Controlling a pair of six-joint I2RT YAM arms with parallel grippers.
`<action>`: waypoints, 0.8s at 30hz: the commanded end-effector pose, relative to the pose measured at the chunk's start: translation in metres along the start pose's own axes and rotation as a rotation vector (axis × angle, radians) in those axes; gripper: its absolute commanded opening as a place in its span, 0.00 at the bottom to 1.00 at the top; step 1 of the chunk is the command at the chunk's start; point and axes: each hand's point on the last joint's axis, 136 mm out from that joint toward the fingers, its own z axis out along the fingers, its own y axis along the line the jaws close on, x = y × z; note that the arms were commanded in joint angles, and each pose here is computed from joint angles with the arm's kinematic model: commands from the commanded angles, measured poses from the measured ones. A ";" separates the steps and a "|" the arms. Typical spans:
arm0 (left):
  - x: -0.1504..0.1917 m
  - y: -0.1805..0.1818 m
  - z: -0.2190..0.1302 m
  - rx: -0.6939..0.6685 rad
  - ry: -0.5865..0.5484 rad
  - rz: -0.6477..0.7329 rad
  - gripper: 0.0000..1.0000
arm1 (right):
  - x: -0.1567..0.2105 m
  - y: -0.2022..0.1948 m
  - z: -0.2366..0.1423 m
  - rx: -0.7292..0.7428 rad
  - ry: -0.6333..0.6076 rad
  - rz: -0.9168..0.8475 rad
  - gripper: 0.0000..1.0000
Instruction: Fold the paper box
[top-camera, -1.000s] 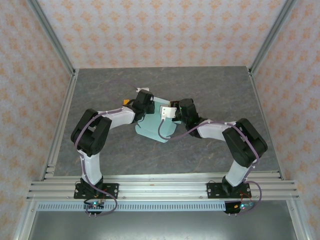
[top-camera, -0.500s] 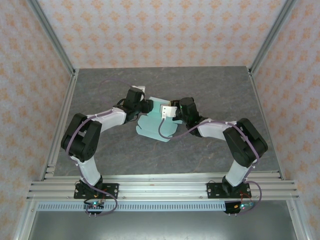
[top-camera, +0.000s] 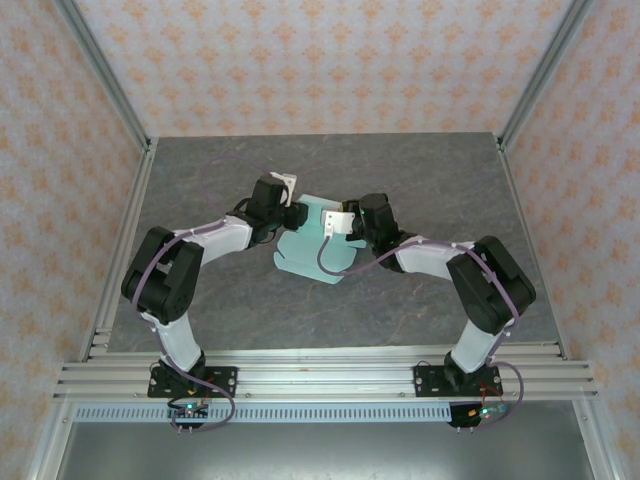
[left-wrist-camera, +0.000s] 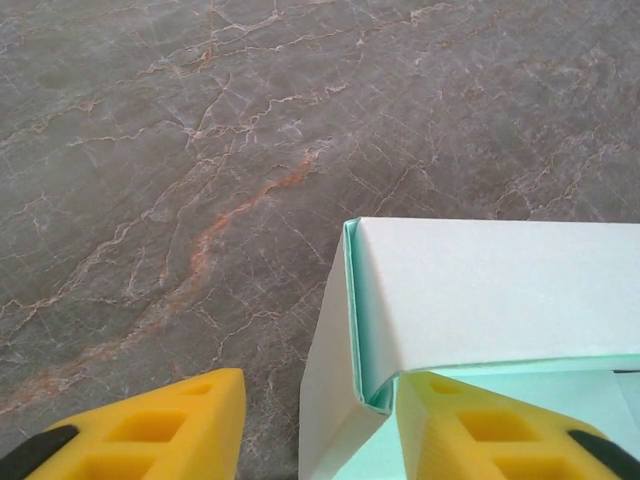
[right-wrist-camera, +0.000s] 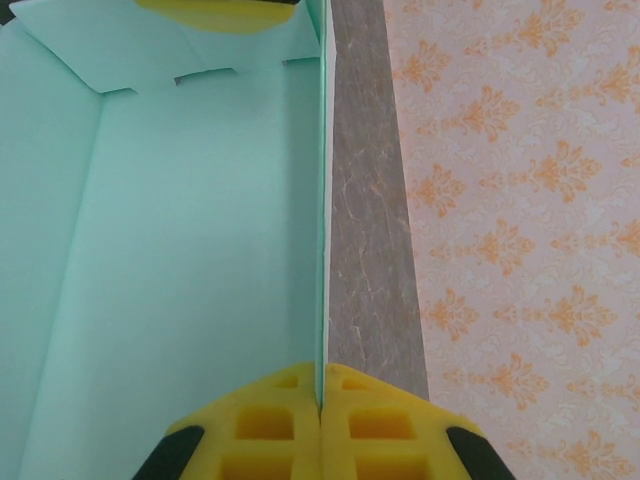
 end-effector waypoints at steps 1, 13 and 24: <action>-0.008 0.001 0.009 0.011 -0.006 0.041 0.40 | -0.009 -0.018 -0.005 0.025 -0.027 0.007 0.00; -0.013 -0.005 0.025 0.045 -0.011 0.052 0.25 | -0.010 -0.016 -0.006 0.011 -0.030 0.009 0.00; -0.011 -0.002 0.018 0.032 -0.018 0.041 0.15 | -0.010 -0.017 -0.006 0.016 -0.029 0.017 0.00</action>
